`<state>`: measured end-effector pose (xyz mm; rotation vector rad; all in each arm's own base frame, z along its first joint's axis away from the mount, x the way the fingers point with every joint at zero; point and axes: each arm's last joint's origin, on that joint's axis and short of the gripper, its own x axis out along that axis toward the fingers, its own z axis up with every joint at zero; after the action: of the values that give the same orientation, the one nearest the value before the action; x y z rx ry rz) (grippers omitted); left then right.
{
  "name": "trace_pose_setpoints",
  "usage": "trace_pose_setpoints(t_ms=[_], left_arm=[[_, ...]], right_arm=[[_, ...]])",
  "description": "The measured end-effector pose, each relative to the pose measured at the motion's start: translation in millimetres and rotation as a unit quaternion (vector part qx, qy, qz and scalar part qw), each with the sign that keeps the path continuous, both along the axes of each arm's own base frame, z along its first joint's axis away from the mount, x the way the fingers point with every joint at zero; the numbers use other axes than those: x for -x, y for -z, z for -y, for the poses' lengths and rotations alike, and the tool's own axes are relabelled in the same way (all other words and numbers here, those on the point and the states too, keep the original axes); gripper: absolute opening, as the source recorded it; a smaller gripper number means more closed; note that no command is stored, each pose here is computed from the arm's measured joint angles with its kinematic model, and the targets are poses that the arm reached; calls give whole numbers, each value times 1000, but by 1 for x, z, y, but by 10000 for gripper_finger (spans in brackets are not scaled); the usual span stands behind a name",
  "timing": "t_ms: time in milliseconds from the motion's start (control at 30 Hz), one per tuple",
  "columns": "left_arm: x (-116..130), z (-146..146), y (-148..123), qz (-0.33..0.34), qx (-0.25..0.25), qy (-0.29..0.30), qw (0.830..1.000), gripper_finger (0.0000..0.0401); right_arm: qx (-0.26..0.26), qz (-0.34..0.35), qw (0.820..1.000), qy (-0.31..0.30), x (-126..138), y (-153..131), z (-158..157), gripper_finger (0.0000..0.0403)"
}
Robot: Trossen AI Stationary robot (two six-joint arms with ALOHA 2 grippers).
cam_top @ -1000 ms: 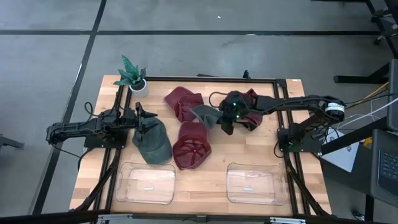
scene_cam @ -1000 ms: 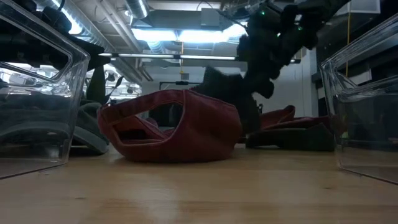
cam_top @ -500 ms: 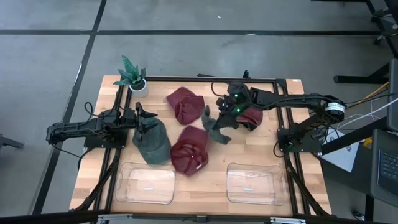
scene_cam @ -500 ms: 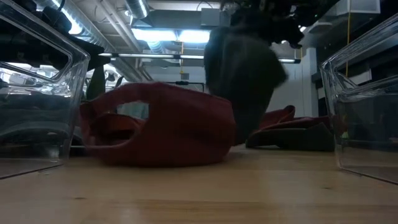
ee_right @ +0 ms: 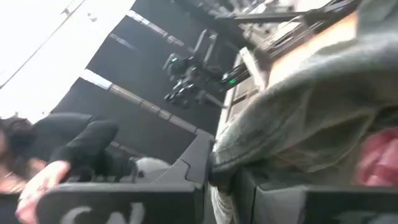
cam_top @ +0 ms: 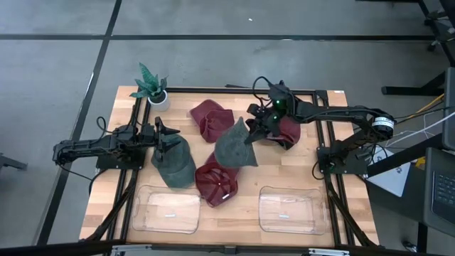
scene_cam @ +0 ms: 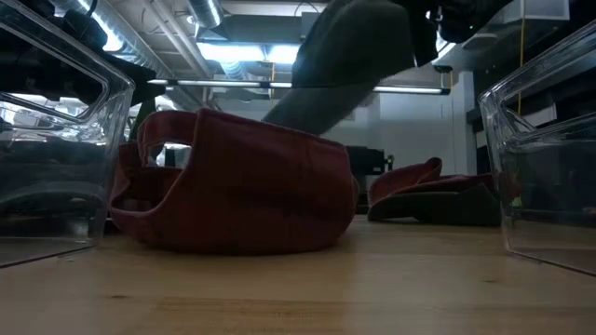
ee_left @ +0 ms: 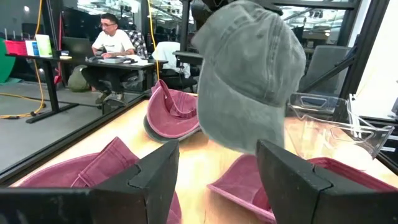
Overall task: Pick & Place hat
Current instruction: Put the top left gray cap into the right transparent bin
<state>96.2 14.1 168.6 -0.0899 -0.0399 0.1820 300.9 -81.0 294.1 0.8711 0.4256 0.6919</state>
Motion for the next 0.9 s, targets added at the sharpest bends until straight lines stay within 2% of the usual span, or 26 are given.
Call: trace_pose_setpoints(t_ms=[267,900], left_arm=[[0,0,0,0,0,0,1000,210],[0,0,0,0,0,0,1000,210]], right_arm=[[-4,1,1000,-26,-1,-1,-8,34],[0,7,1000,-20,-2,-5,-18,34]])
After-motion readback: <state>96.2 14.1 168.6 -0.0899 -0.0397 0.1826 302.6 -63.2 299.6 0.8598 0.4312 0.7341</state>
